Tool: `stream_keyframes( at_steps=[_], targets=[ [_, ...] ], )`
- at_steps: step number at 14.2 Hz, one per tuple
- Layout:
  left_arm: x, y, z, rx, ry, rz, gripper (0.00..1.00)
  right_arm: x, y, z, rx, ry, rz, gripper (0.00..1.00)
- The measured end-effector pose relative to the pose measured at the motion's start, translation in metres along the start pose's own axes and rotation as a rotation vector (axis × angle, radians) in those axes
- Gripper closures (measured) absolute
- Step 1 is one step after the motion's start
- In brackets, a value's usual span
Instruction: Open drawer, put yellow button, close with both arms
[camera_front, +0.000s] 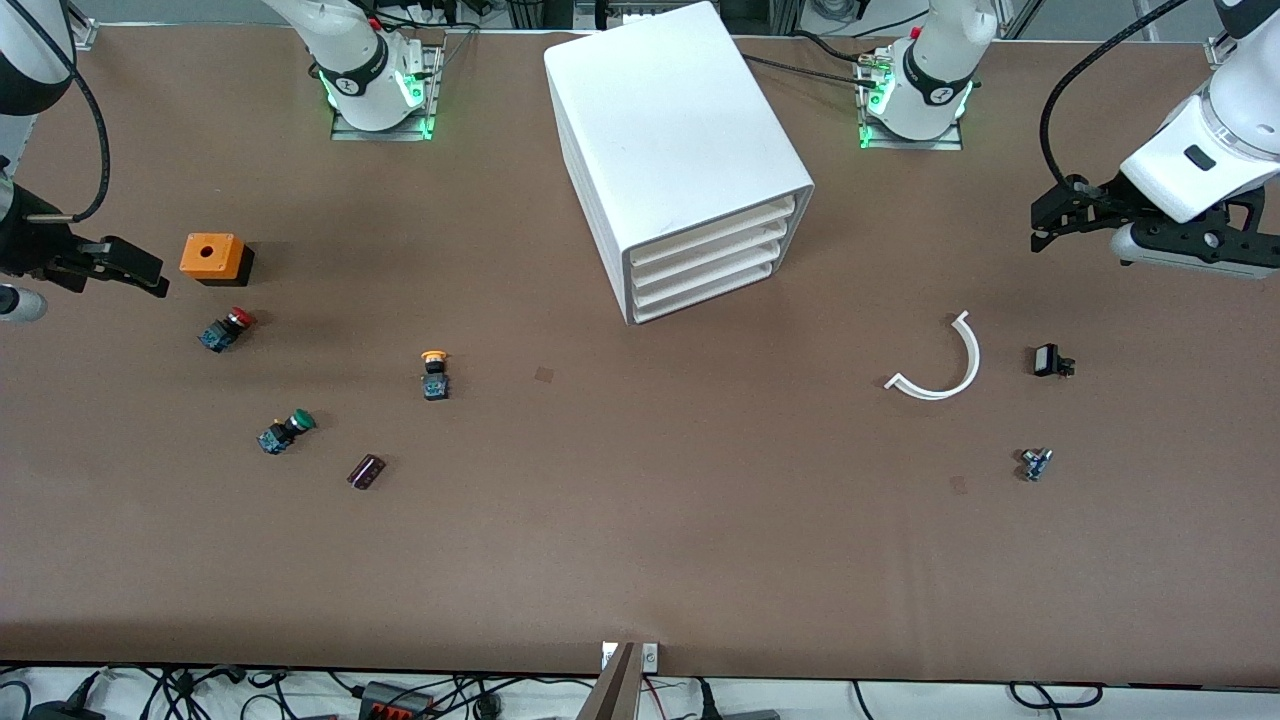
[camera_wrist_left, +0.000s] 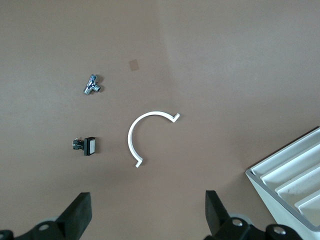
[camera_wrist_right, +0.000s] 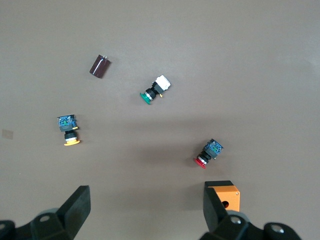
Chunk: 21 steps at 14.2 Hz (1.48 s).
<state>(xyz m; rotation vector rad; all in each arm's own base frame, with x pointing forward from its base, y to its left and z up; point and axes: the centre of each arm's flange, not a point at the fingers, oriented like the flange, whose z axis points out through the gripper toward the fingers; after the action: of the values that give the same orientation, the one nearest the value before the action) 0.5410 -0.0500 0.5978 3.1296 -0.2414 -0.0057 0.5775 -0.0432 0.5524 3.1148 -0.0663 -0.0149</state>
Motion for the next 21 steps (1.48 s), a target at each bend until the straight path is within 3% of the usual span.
stream_keyframes(
  at_steps=[7, 12, 16, 21],
  targets=[
    [0.0, 0.0, 0.0, 0.0, 0.0, 0.001, 0.0, 0.001, -0.001, 0.003, 0.0, -0.004, -0.002, 0.0],
    [0.0, 0.001, 0.002, -0.003, -0.017, 0.001, 0.0, 0.015, -0.037, 0.042, 0.011, -0.053, -0.057, 0.0],
    [-0.002, 0.012, 0.015, -0.037, -0.172, 0.02, 0.0, 0.031, -0.077, 0.086, 0.046, -0.086, -0.101, 0.0],
    [0.007, 0.038, 0.046, -0.257, -0.306, 0.042, 0.0, 0.038, -0.133, 0.132, 0.034, -0.122, -0.184, 0.0]
  ],
)
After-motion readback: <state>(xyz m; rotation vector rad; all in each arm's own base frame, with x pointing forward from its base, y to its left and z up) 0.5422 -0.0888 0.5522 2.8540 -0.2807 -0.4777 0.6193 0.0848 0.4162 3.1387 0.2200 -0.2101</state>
